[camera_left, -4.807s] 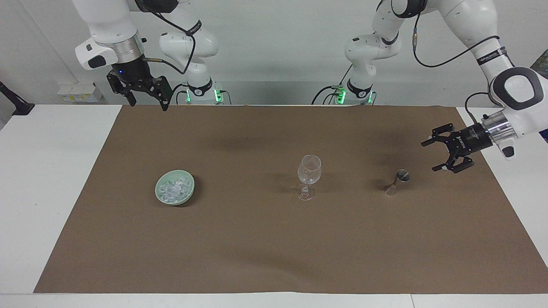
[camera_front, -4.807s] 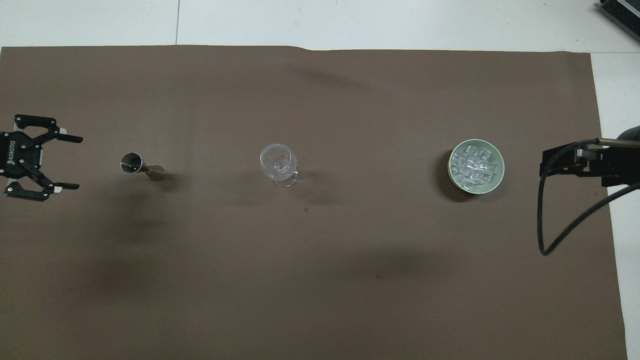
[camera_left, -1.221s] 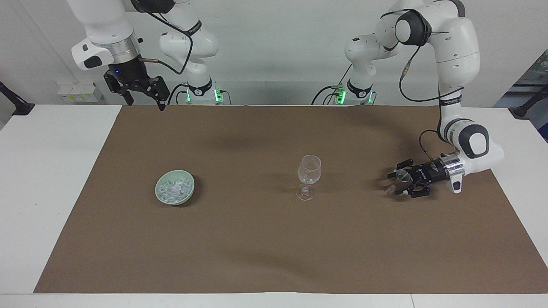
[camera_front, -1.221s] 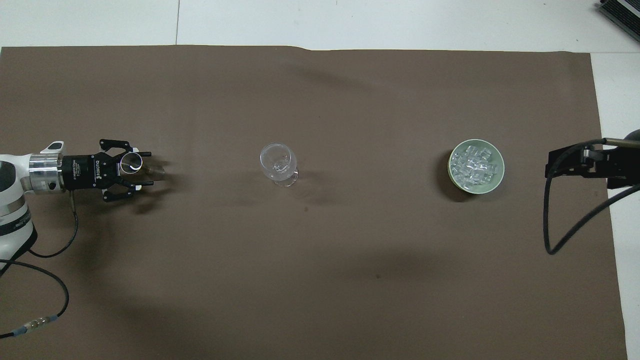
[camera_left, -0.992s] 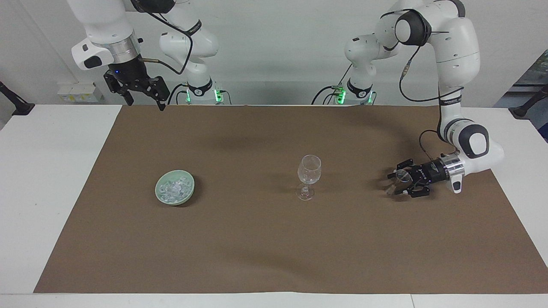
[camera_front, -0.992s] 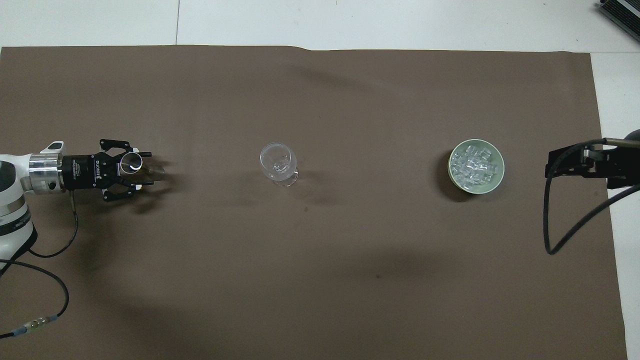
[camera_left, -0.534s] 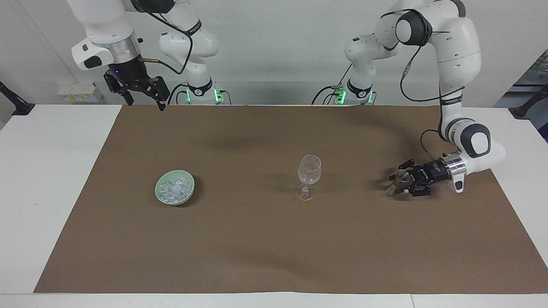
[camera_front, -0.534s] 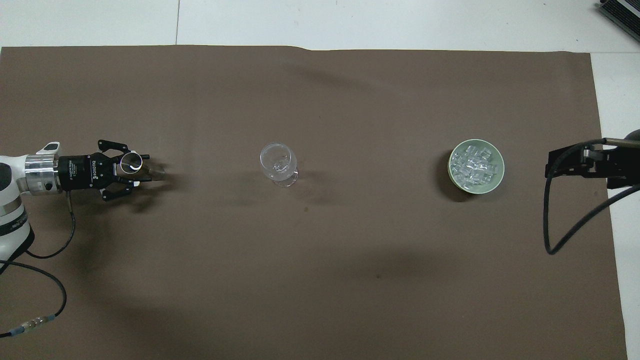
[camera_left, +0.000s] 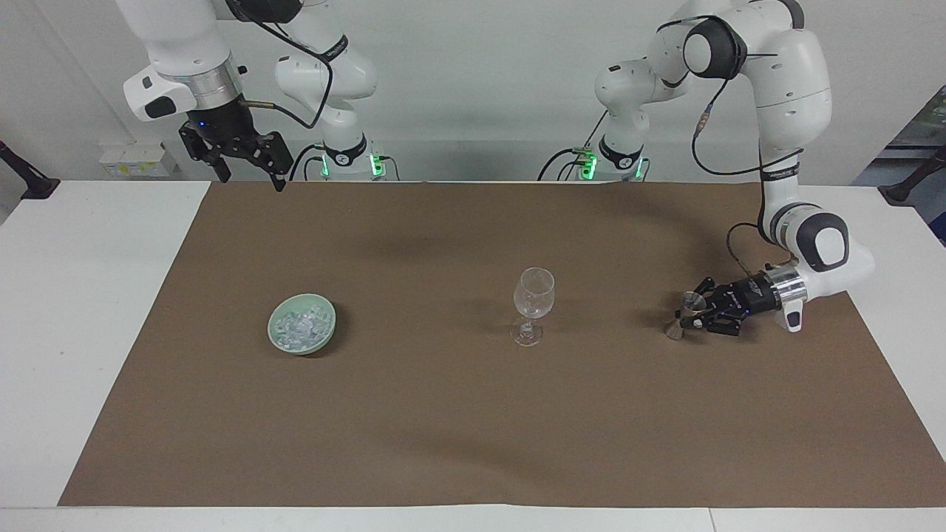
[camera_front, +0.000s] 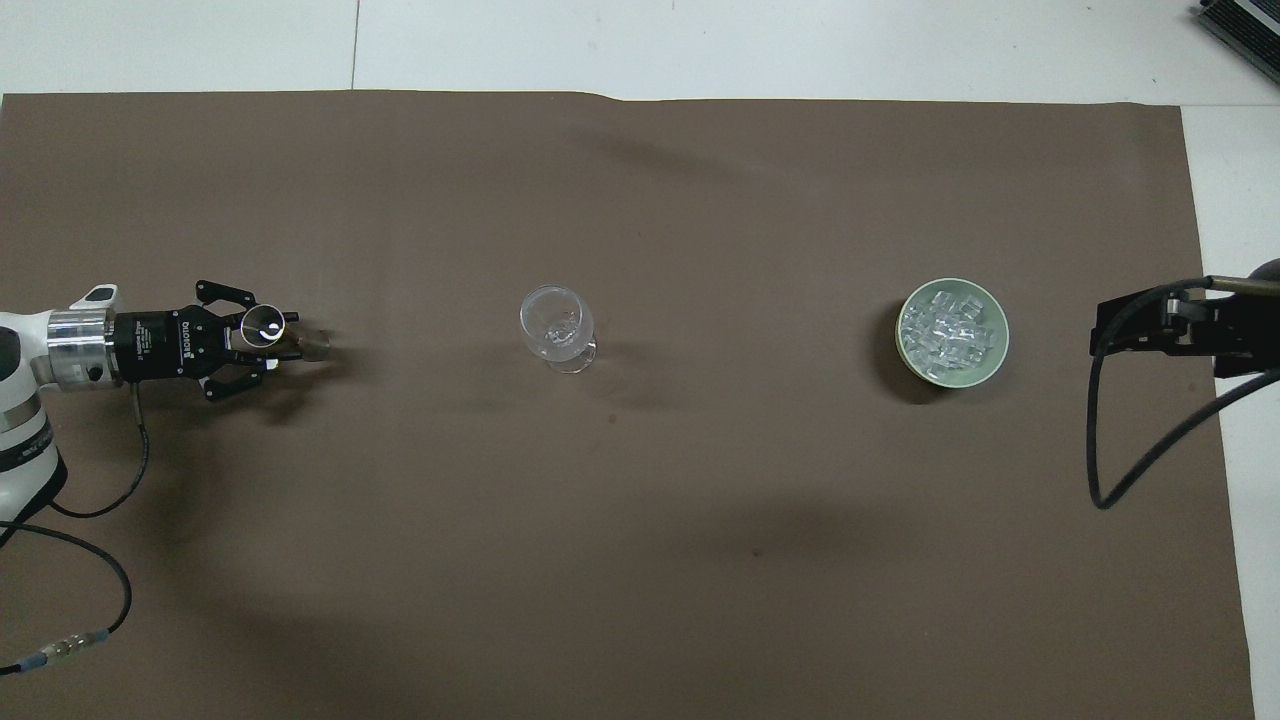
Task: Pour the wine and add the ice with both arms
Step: 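Close the left gripper around the small dark cup, then lift the cup with the left gripper and carry it toward the glass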
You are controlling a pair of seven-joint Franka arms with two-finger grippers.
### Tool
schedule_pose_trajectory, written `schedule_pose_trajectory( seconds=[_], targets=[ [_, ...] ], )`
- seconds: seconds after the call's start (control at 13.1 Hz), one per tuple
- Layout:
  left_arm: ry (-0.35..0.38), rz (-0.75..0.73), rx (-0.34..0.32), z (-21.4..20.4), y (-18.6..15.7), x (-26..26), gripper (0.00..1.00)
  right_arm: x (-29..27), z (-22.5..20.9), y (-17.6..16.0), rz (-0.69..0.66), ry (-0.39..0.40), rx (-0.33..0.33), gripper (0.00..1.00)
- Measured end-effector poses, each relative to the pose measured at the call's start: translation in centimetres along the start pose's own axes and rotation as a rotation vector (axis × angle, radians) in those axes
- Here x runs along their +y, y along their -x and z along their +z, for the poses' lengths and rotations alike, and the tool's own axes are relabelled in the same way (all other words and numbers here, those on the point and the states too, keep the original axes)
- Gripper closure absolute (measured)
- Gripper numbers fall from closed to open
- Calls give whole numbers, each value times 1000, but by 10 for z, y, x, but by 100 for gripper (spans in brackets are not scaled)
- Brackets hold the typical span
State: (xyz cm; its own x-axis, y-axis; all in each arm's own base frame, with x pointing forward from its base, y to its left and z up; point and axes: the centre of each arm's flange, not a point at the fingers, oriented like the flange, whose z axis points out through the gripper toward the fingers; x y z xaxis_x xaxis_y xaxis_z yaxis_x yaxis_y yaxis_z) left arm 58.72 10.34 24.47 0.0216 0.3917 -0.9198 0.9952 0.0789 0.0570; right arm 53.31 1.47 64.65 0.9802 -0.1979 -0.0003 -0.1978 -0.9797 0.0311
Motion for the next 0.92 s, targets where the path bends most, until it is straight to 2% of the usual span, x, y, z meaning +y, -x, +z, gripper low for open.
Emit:
schedule_pose_trajectory(
  seconds=[0.61, 0.92],
  targets=[
    [2, -46, -7, -4, 0, 0, 79, 0, 0, 0, 0, 0, 0, 0],
    [25, -104, -1, -23, 17, 7, 79, 0, 0, 0, 0, 0, 0, 0]
  ],
)
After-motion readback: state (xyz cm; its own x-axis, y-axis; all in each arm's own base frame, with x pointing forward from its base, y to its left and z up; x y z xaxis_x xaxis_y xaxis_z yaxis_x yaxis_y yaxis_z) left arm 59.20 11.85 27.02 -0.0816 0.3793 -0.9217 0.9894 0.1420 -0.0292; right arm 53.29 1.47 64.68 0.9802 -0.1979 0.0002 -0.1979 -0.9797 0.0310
